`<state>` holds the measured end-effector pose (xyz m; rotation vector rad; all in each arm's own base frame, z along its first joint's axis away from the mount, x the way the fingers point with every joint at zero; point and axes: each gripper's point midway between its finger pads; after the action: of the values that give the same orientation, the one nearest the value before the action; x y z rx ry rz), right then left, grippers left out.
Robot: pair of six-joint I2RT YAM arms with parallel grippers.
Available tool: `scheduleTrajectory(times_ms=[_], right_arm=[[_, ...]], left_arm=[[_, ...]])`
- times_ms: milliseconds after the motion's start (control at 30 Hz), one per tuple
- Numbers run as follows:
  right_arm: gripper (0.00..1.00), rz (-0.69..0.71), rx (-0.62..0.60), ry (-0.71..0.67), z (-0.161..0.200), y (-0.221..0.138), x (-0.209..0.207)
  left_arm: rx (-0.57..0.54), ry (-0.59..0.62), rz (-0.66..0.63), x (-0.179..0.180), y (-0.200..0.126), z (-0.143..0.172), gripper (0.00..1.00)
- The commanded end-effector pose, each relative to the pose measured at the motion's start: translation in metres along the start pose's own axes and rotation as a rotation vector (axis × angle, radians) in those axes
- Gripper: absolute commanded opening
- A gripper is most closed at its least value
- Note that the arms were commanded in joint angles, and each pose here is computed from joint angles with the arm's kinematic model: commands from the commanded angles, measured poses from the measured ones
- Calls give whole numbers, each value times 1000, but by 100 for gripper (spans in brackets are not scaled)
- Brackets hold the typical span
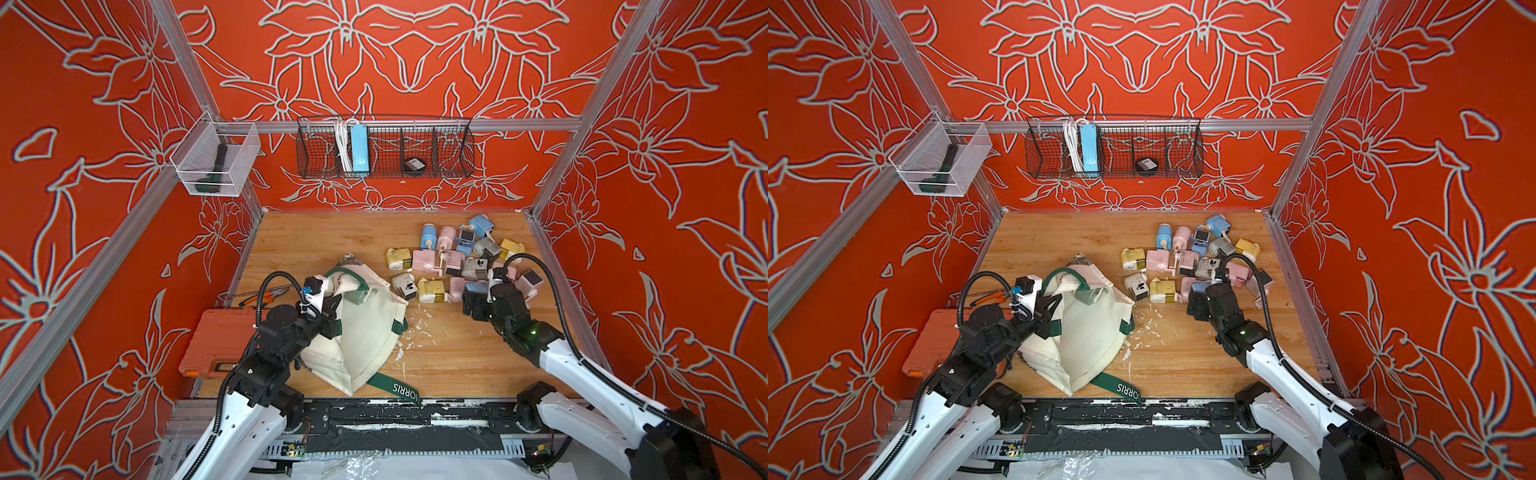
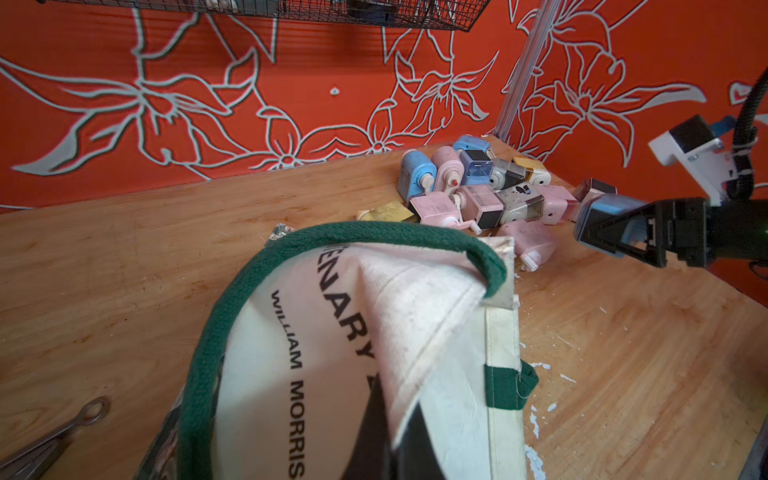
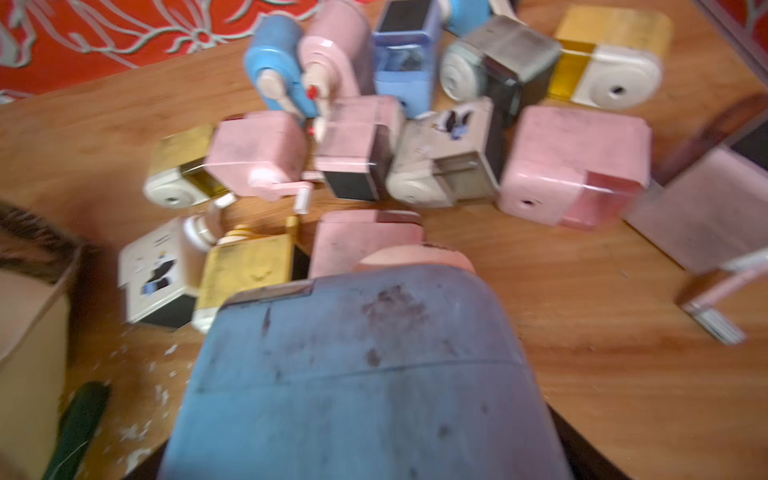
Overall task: Take out the pencil sharpeners from the tote bags
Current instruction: Place the pencil sharpener at the center of the board.
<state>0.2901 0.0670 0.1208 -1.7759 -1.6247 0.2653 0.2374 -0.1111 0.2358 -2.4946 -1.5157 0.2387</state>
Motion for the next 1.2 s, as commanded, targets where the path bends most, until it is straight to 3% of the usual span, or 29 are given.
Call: scheduleTrajectory(times_ms=[0, 667, 967, 1167], right_arm=[[55, 94, -29, 98, -6, 6, -24], [58, 306, 127, 270, 3, 86, -72], [83, 305, 168, 266, 7, 90, -72], [94, 297, 167, 253, 2, 82, -69]], left_arm=[[-12, -9, 17, -4, -1, 0, 0], [-13, -8, 20, -5, -1, 1, 0], [-13, -8, 19, -5, -1, 2, 0], [-20, -8, 17, -5, -2, 1, 0]])
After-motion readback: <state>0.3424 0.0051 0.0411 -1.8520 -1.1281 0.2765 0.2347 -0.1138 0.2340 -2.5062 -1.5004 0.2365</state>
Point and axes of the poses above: each gripper's point midway between its finger pads, its own y axis out along the fingers, its own x axis along the line the jaws close on, z = x × y, and after that the axes turned 5 degrees about y, right-handed
